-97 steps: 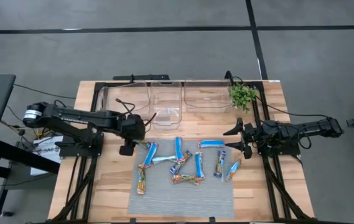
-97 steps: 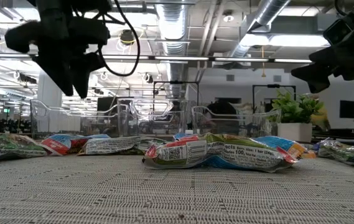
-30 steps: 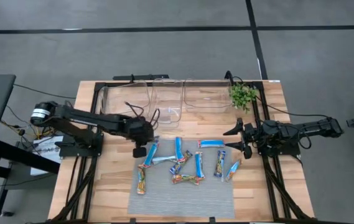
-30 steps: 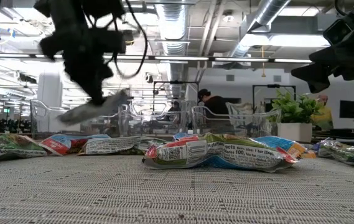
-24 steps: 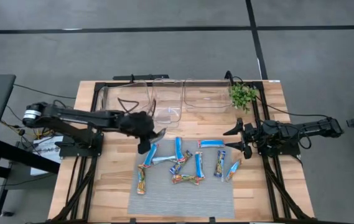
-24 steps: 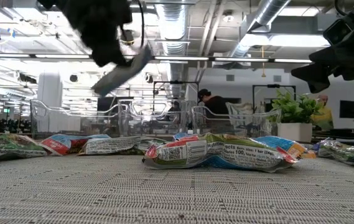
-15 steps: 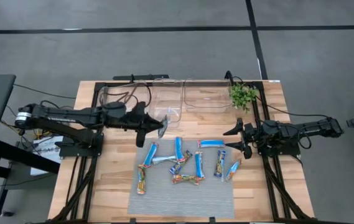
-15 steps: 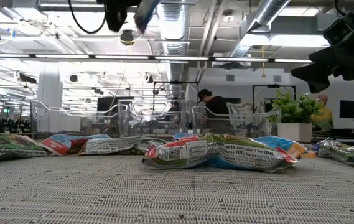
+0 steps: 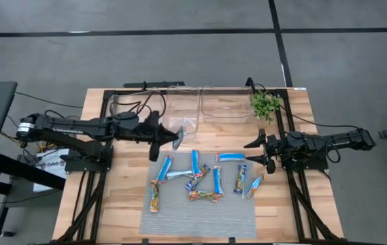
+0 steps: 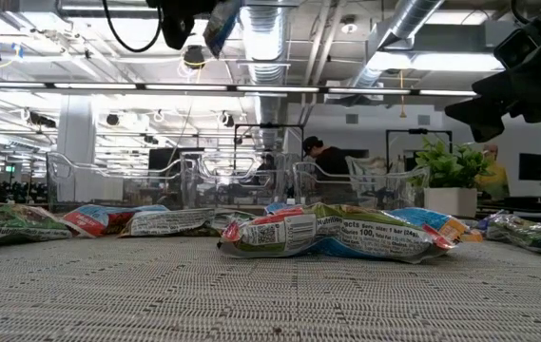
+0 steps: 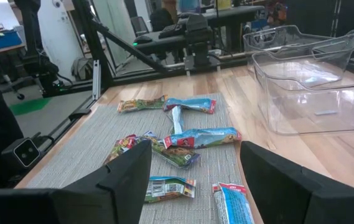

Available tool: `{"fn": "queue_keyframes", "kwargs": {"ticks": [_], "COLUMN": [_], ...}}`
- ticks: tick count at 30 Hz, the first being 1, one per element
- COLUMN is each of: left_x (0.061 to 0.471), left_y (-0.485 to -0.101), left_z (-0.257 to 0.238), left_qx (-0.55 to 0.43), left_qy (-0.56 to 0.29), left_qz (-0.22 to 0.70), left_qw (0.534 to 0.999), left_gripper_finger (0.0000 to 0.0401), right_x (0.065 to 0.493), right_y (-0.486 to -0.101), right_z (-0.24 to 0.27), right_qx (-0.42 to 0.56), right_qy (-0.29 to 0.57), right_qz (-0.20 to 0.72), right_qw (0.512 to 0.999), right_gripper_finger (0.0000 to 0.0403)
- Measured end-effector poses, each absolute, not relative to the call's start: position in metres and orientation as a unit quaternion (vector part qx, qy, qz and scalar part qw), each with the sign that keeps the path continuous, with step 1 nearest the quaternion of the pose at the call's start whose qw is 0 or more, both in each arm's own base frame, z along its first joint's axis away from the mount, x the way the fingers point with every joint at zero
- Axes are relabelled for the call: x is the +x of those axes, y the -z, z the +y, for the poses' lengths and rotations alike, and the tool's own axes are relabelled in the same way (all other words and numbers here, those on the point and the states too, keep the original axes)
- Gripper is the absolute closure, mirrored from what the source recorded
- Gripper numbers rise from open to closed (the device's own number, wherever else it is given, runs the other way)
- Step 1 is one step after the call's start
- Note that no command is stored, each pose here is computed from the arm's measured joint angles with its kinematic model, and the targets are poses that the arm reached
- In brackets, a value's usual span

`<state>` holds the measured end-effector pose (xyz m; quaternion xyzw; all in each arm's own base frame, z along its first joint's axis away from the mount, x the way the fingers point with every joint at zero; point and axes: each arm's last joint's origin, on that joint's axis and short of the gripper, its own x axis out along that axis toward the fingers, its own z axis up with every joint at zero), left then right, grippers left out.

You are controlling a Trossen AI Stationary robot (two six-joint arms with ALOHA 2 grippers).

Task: Pick and place Granola Bars by type
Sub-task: Put the left blue granola bar into the middle transparent bin

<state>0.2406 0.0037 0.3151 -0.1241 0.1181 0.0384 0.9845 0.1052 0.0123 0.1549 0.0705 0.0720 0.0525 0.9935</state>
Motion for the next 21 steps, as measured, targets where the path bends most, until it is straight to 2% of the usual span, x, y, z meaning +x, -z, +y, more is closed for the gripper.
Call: {"fn": "queue_keyframes", "kwargs": {"ticks": [6, 14, 17, 21], "left_x": [0.243, 0.225, 0.219, 0.219], "left_y": [-0.311, -0.312, -0.314, -0.315], "left_z": [0.038, 0.1, 0.111, 0.113], "left_qx": [-0.113, -0.101, -0.116, -0.123], "left_qy": [-0.135, -0.306, -0.332, -0.324], "left_qz": [0.113, 0.092, 0.079, 0.077], "left_qw": [0.978, 0.942, 0.933, 0.935], "left_gripper_finger": [0.0369, 0.0369, 0.0369, 0.0369], "right_x": [0.105, 0.105, 0.105, 0.105], "right_y": [-0.155, -0.155, -0.155, -0.155], "right_z": [0.012, 0.012, 0.012, 0.012], "right_qx": [0.07, 0.07, 0.07, 0.07], "right_qy": [-0.053, -0.052, -0.052, -0.052], "right_qz": [0.072, 0.072, 0.072, 0.072], "right_qw": [0.994, 0.994, 0.994, 0.994], "right_gripper_finger": [0.0163, 0.0163, 0.0163, 0.0163]}}
